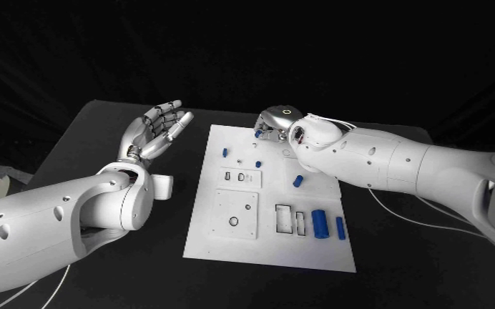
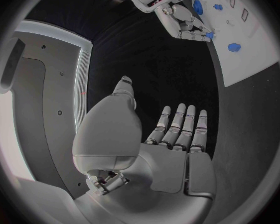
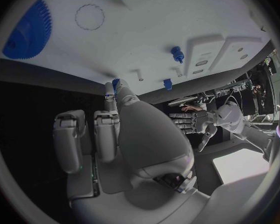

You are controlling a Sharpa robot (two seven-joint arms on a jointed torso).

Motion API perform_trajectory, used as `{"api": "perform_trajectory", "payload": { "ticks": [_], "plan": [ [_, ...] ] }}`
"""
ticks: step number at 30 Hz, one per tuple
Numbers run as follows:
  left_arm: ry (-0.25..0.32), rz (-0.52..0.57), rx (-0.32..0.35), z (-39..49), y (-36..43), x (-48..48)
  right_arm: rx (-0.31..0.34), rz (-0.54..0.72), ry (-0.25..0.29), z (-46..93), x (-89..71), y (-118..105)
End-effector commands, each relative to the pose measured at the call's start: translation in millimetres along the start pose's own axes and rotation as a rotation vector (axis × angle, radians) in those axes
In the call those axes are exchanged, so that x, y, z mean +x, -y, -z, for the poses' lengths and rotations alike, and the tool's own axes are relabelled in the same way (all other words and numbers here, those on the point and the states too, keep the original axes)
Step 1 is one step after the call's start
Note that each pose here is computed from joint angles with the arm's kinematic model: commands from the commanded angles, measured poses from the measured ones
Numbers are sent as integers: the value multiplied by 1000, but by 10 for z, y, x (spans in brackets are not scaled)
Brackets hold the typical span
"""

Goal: Assemble the parts on the task board

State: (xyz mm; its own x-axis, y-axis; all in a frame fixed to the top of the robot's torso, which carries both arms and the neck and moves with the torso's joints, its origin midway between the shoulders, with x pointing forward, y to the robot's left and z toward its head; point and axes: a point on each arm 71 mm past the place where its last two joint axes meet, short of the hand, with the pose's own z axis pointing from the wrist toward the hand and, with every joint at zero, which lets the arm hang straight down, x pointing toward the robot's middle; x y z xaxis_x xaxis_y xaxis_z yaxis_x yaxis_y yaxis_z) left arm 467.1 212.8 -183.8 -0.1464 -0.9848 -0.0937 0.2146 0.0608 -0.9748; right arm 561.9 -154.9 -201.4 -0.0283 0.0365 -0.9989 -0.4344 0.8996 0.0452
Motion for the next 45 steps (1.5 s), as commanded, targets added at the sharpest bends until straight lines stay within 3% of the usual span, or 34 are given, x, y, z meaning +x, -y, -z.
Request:
{"api": "perform_trajectory", "payload": {
  "ticks": [1, 15, 18, 24, 28, 32, 40, 45],
  "plan": [
    [-8, 5, 10, -6, 15, 18, 2, 13, -41, -2, 45, -6],
    [-9, 5, 7, -12, 11, 21, 25, 11, -40, -2, 45, 1],
    [-8, 4, 8, -18, 8, 20, 26, 0, -4, 10, 20, 5],
    [-7, 1, 8, -42, -5, 22, 29, -92, 122, 89, -72, 48],
    [-7, -1, 8, -66, -19, 33, 46, -210, 185, 229, -142, 148],
    [-8, -3, 9, -94, -33, 50, 80, -333, 208, 417, -240, 306],
    [-15, -7, 14, -180, -85, 108, 181, -592, 140, 850, -361, 645],
    [-23, -5, 13, -216, -124, 149, 196, -673, 103, 988, -353, 722]
  ]
}}
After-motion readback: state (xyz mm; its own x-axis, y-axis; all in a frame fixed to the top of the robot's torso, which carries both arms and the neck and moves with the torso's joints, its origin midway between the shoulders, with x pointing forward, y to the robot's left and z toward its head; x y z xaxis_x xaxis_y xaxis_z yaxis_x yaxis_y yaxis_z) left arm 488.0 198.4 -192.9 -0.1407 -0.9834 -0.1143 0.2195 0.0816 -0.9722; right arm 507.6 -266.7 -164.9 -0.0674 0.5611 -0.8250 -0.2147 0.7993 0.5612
